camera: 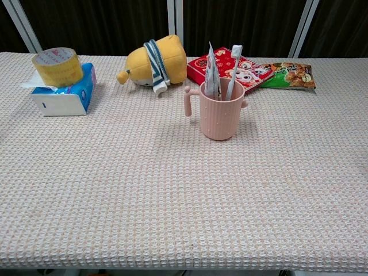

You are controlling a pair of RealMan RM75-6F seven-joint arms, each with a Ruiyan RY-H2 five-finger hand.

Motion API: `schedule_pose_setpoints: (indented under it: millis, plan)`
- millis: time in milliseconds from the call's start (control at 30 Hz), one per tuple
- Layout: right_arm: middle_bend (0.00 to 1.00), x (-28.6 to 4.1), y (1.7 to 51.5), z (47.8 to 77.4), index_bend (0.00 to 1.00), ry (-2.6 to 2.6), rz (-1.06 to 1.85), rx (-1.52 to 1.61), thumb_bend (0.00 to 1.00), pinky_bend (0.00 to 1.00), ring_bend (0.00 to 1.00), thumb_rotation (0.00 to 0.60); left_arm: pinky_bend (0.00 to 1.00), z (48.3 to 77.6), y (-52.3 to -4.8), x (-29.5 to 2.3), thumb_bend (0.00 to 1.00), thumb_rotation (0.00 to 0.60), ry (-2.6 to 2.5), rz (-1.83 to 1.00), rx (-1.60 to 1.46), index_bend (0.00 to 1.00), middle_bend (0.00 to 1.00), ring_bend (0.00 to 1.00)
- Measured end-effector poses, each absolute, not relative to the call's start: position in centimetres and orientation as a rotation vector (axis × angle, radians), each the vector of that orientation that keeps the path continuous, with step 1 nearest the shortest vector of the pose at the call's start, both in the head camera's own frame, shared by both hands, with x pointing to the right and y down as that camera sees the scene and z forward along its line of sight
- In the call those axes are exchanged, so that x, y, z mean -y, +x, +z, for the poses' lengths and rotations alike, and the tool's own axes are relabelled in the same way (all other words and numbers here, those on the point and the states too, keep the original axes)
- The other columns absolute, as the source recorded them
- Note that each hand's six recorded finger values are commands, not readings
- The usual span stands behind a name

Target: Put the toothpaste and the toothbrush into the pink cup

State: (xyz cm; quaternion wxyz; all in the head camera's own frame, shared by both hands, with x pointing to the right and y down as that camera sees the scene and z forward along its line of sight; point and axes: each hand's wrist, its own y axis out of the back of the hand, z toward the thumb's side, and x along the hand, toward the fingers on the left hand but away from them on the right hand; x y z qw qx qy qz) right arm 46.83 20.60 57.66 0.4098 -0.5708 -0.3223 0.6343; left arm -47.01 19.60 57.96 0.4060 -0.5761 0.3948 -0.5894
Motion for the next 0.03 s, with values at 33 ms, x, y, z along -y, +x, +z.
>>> schedule_pose_setpoints:
  millis: [33]
  plan:
    - [0.0,-20.71,46.95,57.64,0.0,-1.435,1.595,0.819,0.48,0.0,0.0,0.6,0.25,57.96,-46.96,-19.63,0.2,0.6,-1.456,-1.487,-0.996,0.16,0.13,0.12]
